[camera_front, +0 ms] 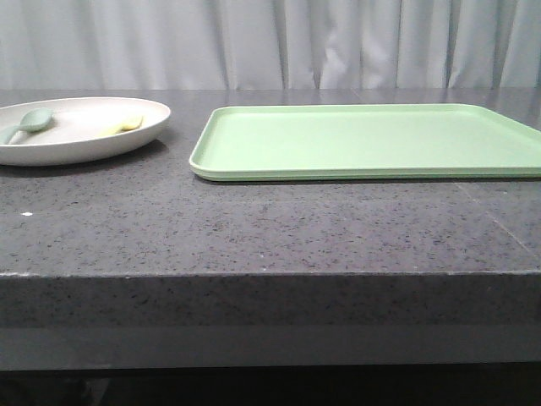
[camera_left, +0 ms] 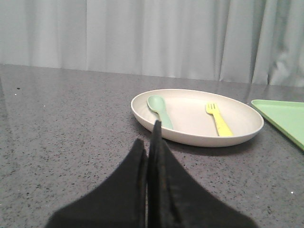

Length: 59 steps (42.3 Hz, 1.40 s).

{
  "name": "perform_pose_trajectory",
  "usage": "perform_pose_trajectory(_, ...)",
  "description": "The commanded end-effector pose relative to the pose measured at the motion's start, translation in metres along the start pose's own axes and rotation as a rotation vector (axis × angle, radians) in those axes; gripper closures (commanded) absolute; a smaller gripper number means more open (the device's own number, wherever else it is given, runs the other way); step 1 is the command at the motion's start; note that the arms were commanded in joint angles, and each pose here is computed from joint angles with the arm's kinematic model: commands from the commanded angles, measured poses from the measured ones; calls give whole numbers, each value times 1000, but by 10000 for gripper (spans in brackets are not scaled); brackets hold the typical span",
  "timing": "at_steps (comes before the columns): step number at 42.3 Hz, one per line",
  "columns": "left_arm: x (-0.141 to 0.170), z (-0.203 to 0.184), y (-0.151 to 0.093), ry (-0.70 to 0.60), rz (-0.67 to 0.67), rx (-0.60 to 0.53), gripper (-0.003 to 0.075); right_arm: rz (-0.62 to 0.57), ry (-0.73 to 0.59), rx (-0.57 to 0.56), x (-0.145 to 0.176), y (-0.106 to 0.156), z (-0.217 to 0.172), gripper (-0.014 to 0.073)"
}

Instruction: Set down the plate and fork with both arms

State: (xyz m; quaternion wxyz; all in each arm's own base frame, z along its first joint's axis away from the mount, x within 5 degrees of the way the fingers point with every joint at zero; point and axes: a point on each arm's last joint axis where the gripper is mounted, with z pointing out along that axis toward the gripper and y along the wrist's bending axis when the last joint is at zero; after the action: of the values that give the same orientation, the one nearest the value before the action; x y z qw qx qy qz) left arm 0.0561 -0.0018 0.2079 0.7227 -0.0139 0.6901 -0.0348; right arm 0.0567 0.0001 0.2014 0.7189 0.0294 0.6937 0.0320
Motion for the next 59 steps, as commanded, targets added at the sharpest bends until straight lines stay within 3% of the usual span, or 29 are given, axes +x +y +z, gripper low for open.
perform_pose_trajectory(1, -7, -2, 0, -93, -13, -1, 739, -13, -117, -13, -11, 1, -2, 663)
perform_pose_trajectory(28, -7, -2, 0, -93, -13, -1, 739, -13, -133, -14, -13, 1, -2, 663)
perform_pose_trajectory(35, -13, -3, 1, -151, -13, -7, 739, -13, -180, -19, -18, 2, -3, 663)
perform_pose_trajectory(49, -91, -22, -4, -382, -15, 10, 739, -19, -284, -24, -82, 7, -20, 663)
perform_pose_trajectory(53, -113, -27, -7, -356, -12, 25, 739, -23, -275, -21, -102, 9, -24, 663)
perform_pose_trajectory(59, -142, -23, -12, -234, -6, 48, 739, -29, -154, -6, -127, 10, -18, 663)
